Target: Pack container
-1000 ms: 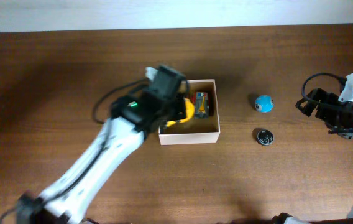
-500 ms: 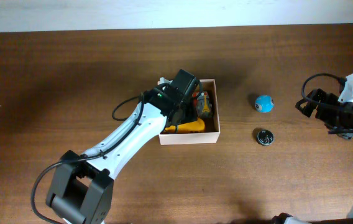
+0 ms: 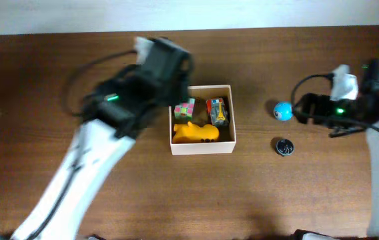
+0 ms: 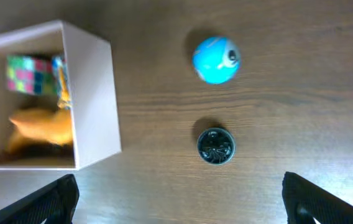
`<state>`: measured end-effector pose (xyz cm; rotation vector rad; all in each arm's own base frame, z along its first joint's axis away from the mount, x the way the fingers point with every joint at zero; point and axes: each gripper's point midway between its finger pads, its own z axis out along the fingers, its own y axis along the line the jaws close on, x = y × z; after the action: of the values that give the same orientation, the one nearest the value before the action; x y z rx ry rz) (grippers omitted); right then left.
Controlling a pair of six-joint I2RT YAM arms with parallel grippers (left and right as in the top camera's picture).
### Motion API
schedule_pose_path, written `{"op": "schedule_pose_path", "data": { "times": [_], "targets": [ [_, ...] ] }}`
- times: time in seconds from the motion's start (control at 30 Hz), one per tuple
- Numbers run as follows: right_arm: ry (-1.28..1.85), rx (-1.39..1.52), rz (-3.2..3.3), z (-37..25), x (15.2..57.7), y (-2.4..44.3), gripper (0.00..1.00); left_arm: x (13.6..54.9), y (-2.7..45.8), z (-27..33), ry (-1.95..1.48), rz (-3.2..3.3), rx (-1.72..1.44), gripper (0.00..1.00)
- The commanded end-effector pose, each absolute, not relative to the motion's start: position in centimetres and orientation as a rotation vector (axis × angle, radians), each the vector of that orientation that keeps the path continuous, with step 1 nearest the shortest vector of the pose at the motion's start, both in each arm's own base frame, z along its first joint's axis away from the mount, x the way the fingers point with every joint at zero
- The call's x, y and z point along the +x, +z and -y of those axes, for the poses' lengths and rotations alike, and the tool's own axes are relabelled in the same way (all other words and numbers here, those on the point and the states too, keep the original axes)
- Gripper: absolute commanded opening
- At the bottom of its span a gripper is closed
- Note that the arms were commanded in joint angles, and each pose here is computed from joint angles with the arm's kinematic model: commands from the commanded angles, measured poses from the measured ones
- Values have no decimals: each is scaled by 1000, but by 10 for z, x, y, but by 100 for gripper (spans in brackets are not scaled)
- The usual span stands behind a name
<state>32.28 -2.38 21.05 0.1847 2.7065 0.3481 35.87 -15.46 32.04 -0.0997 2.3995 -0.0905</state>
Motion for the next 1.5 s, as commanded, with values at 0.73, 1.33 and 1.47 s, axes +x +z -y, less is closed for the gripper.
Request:
{"op": "schedule_pose_path", "data": {
  "times": [0.73,1.33,1.47],
  "targets": [
    [133,251,-2990,31,404,28,86,329,337,-49,437,-2377,-533,99],
    [129,208,-2917,25,420,65,41,329,337,-49,437,-2377,-533,99],
    [137,125,-2866,2,425,114,40,329,337,-49,437,-2377,-533,99]
  ]
}}
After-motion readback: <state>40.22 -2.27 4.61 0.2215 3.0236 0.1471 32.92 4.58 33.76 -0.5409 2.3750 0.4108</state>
